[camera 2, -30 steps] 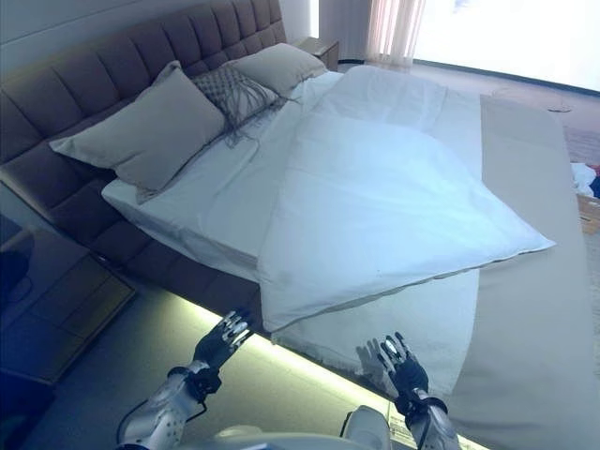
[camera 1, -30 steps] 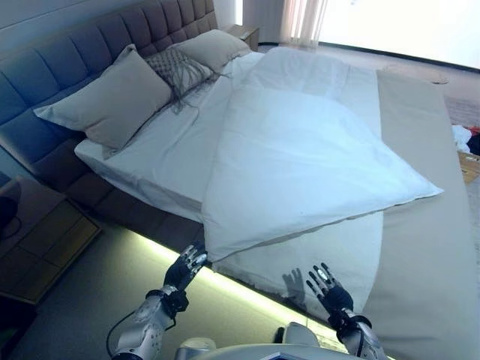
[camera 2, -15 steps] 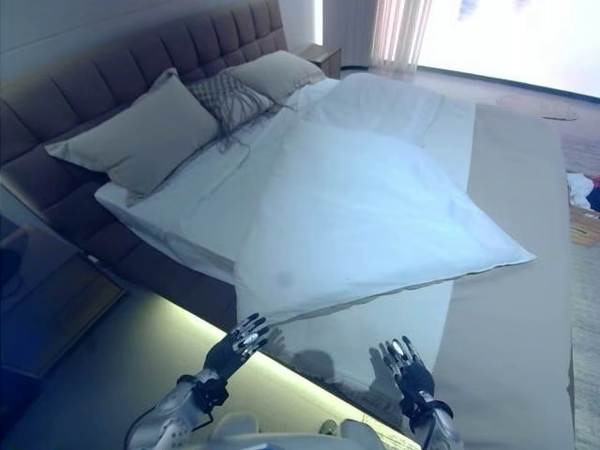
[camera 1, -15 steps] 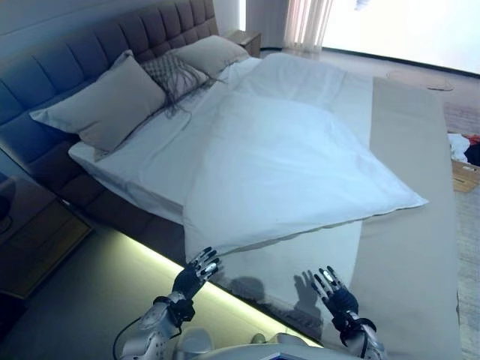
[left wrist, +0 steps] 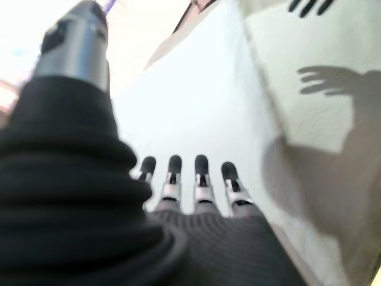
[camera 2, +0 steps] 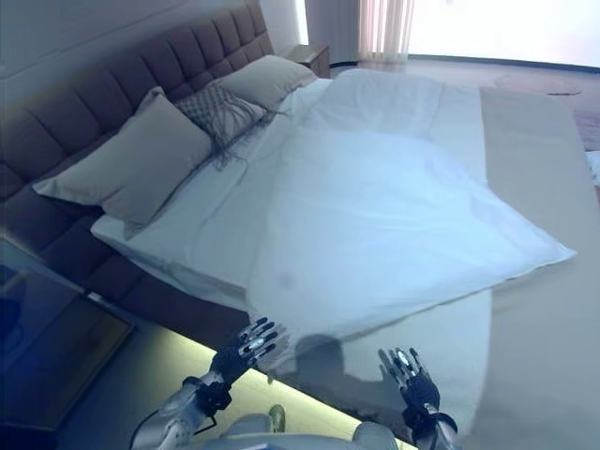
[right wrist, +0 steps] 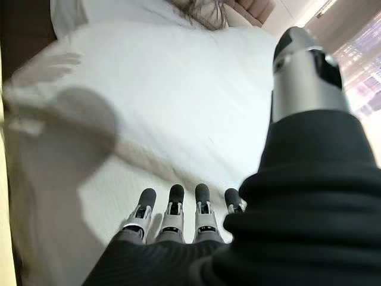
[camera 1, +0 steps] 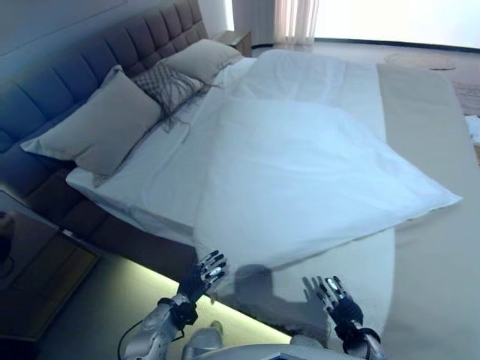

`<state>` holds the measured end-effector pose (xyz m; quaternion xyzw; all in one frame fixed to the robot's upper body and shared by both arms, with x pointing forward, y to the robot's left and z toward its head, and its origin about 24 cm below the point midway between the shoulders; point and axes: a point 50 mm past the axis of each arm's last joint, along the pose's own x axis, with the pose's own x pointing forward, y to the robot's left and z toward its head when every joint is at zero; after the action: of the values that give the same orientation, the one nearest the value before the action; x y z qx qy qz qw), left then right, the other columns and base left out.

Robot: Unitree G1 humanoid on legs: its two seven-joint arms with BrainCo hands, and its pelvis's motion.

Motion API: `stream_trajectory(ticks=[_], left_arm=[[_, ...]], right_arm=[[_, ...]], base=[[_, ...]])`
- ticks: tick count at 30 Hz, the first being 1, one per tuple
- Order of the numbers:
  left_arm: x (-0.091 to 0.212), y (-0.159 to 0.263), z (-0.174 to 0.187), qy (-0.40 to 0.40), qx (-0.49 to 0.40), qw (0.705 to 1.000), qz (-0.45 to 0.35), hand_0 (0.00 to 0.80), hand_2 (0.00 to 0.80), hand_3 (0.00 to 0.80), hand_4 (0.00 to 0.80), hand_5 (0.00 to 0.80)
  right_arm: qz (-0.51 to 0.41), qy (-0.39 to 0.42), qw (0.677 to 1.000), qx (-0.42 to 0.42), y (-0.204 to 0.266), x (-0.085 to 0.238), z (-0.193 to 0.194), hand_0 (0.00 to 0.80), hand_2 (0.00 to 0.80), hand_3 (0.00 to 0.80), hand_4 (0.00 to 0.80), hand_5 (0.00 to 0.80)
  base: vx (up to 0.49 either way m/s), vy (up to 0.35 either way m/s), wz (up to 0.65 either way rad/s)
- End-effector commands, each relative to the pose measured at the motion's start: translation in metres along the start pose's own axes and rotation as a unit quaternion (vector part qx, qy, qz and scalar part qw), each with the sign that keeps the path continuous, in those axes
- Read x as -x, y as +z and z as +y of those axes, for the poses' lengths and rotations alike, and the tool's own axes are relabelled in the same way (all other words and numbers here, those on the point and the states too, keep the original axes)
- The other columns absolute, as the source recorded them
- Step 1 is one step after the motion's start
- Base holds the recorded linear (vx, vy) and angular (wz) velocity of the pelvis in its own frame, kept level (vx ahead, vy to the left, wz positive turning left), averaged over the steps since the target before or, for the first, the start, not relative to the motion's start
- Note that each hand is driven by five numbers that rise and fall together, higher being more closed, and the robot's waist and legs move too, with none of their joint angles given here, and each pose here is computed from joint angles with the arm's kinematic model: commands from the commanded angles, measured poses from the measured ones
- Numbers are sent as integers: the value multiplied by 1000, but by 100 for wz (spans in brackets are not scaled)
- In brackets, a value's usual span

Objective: Make the bed neatly

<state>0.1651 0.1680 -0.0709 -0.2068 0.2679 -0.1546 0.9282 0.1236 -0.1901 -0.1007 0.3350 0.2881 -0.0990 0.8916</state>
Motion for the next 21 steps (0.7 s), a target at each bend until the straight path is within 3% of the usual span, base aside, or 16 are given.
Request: stream_trajectory(ticks=[1, 8, 21], left_arm=[[3, 31, 2, 7, -32, 997, -70, 0, 0, 0, 0, 0], [1, 42, 12, 52, -16, 994, -94, 0, 0, 0, 0, 0], [5, 55, 19, 70, -24, 991, -111, 0, 0, 0, 0, 0]], right_arm=[[-48, 16, 999, -3, 16, -3, 12, 0, 0, 0, 0, 0], [-49, 19, 999, -3, 17, -6, 6, 0, 0, 0, 0, 0], [-43, 13, 999, -11, 23, -24, 6, 0, 0, 0, 0, 0]], base=[[191, 251, 24], [187, 132, 16], [61, -174, -18]])
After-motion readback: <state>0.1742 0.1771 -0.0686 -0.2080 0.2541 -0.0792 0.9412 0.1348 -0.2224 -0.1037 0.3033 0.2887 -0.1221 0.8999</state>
